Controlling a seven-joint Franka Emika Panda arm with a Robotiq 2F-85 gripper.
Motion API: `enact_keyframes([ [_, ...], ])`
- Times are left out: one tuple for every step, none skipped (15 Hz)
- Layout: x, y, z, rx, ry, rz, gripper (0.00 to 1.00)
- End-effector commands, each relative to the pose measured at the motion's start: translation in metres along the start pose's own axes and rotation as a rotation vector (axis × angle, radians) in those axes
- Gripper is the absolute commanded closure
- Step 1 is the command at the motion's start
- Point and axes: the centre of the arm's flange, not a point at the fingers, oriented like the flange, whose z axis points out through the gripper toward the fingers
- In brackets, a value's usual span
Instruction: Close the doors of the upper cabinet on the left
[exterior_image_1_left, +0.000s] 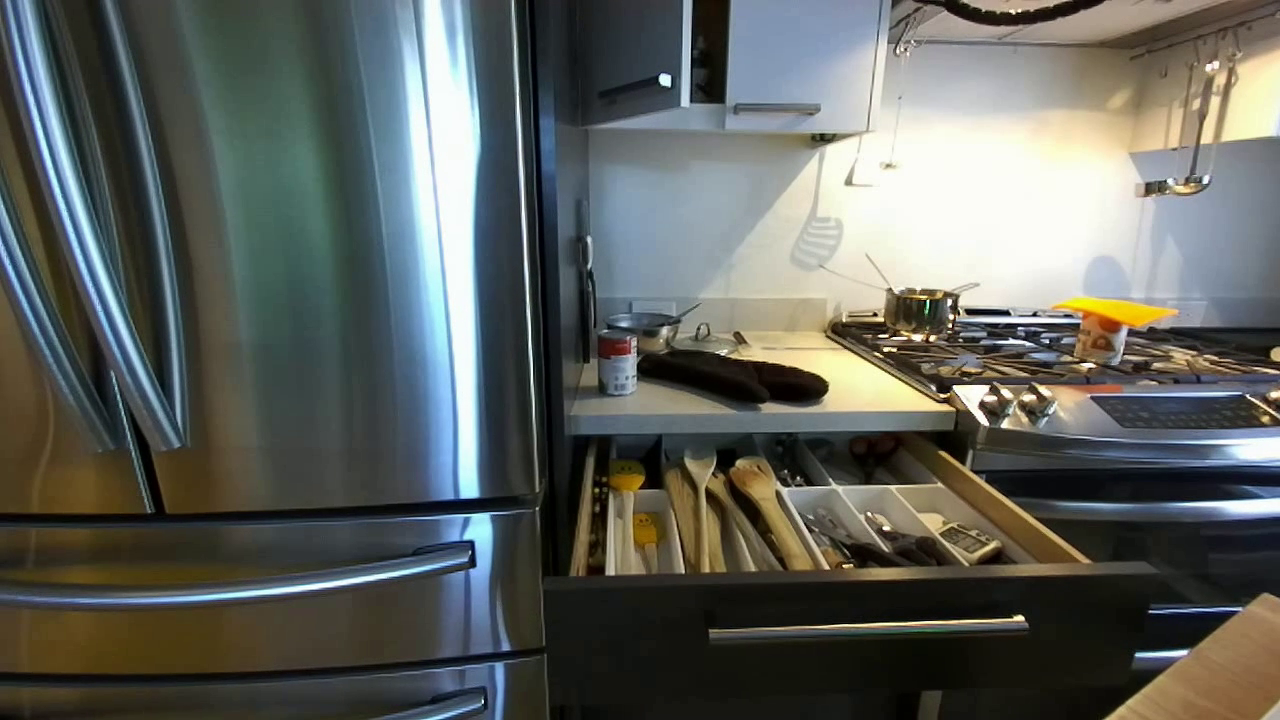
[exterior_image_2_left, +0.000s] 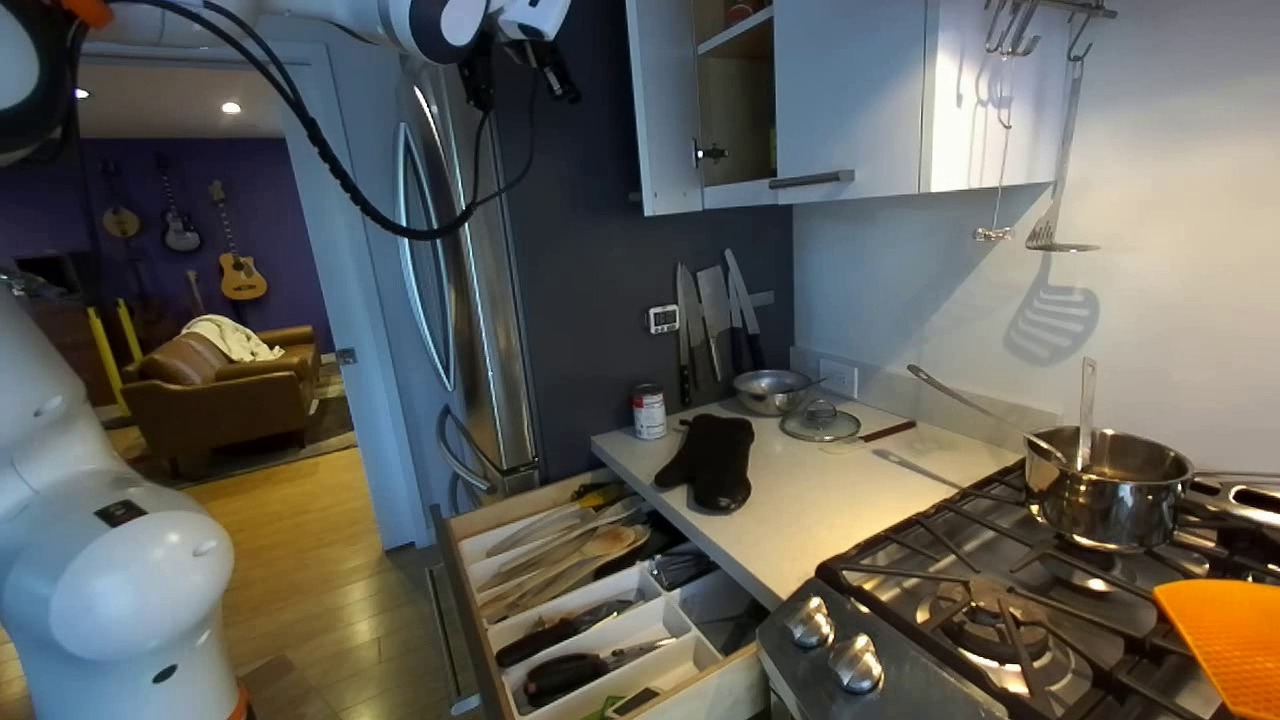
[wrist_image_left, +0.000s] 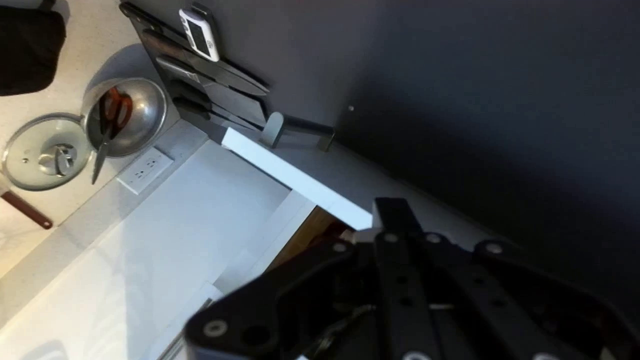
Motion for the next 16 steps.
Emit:
enact_keyframes([
  [-0.001, -0.026, 0.032, 0.053, -0.043, -0.149, 1.0],
  [-0.002, -0.031, 0.041, 0.061, -0.04, -0.189, 1.0],
  [-0.001, -0.034, 0.05, 0.073, -0.032, -0.224, 1.0],
  [0.002, -0.036, 0.059, 0.08, -0.016, -0.257, 1.0],
  [0.007, -0.037, 0.067, 0.084, 0.003, -0.285, 1.0],
  [0.013, -0.037, 0.076, 0.087, 0.023, -0.311, 1.0],
  [0.019, -0.037, 0.083, 0.094, 0.039, -0.327, 1.0],
  [0.025, -0.036, 0.092, 0.098, 0.059, -0.338, 1.0],
  [0.029, -0.036, 0.099, 0.103, 0.07, -0.349, 1.0],
  [0.031, -0.037, 0.106, 0.11, 0.079, -0.362, 1.0],
  [0.032, -0.039, 0.115, 0.117, 0.086, -0.38, 1.0],
  [0.032, -0.04, 0.123, 0.118, 0.095, -0.398, 1.0],
  [0.033, -0.041, 0.129, 0.121, 0.101, -0.408, 1.0],
  [0.033, -0.041, 0.135, 0.119, 0.11, -0.417, 1.0],
  [0.035, -0.041, 0.14, 0.115, 0.122, -0.419, 1.0],
  [0.037, -0.04, 0.144, 0.108, 0.132, -0.423, 1.0],
])
